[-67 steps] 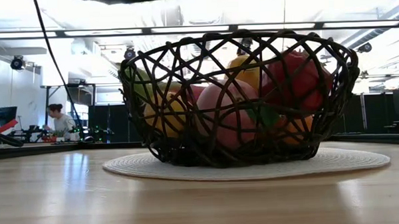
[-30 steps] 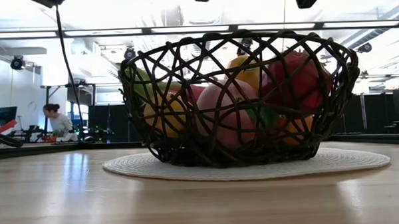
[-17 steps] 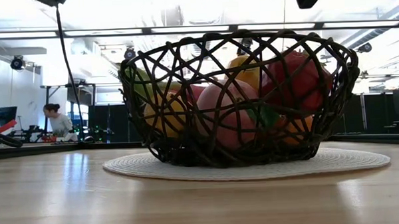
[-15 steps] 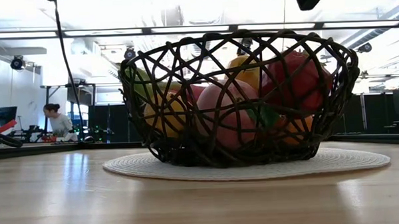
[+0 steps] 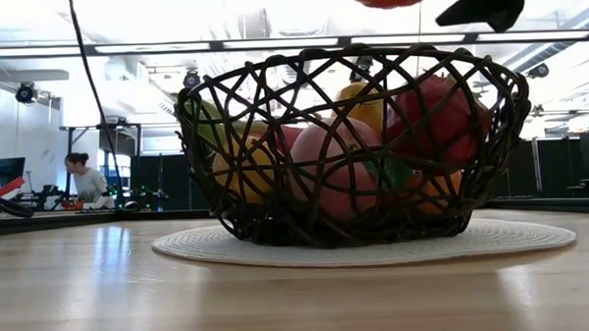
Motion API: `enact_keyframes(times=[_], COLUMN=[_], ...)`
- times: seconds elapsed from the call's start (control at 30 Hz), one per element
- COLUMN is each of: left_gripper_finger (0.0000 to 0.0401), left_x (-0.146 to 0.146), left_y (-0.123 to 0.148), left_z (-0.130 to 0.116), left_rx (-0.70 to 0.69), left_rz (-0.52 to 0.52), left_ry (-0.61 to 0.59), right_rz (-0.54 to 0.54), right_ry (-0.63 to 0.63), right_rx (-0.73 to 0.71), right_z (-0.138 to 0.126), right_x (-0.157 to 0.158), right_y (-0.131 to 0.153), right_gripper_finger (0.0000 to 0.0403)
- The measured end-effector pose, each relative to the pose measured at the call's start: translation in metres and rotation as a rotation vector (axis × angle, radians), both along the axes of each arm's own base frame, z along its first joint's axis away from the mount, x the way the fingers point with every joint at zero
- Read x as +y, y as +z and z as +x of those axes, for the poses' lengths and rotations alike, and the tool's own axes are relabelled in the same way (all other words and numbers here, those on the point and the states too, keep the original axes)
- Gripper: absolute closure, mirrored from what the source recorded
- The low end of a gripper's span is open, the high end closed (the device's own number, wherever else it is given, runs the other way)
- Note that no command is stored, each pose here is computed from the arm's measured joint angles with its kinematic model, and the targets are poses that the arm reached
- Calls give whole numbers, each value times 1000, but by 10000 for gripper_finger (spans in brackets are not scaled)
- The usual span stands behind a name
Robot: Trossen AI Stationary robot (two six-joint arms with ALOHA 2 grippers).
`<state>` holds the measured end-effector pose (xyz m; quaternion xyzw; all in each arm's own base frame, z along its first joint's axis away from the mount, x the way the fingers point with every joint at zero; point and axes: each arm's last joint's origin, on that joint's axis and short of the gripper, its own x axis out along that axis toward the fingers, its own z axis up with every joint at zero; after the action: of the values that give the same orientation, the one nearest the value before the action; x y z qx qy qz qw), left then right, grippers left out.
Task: Build produce basket
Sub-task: Put the red mango into the basket
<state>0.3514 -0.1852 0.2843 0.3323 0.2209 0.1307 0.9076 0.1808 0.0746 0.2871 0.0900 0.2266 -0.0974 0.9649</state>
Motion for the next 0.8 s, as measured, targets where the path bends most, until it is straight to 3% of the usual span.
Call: enact_keyframes(times=[0.17,0.57,0.8], left_gripper_finger=[216,216,214], left_x=[18,71,74], left_y=[19,-2,-11], left_z=[13,54,62], left_rx=[117,219,235], left_rz=[-107,-166,-184], left_ry=[-57,-5,-53], right_rz=[-18,52,49], right_ry=[-5,73,-28], right_rx=[34,51,79], right_z=[4,-1,9], right_x=[2,25,32], right_y=[-6,-12,-26], right_gripper_finger=[106,135,174])
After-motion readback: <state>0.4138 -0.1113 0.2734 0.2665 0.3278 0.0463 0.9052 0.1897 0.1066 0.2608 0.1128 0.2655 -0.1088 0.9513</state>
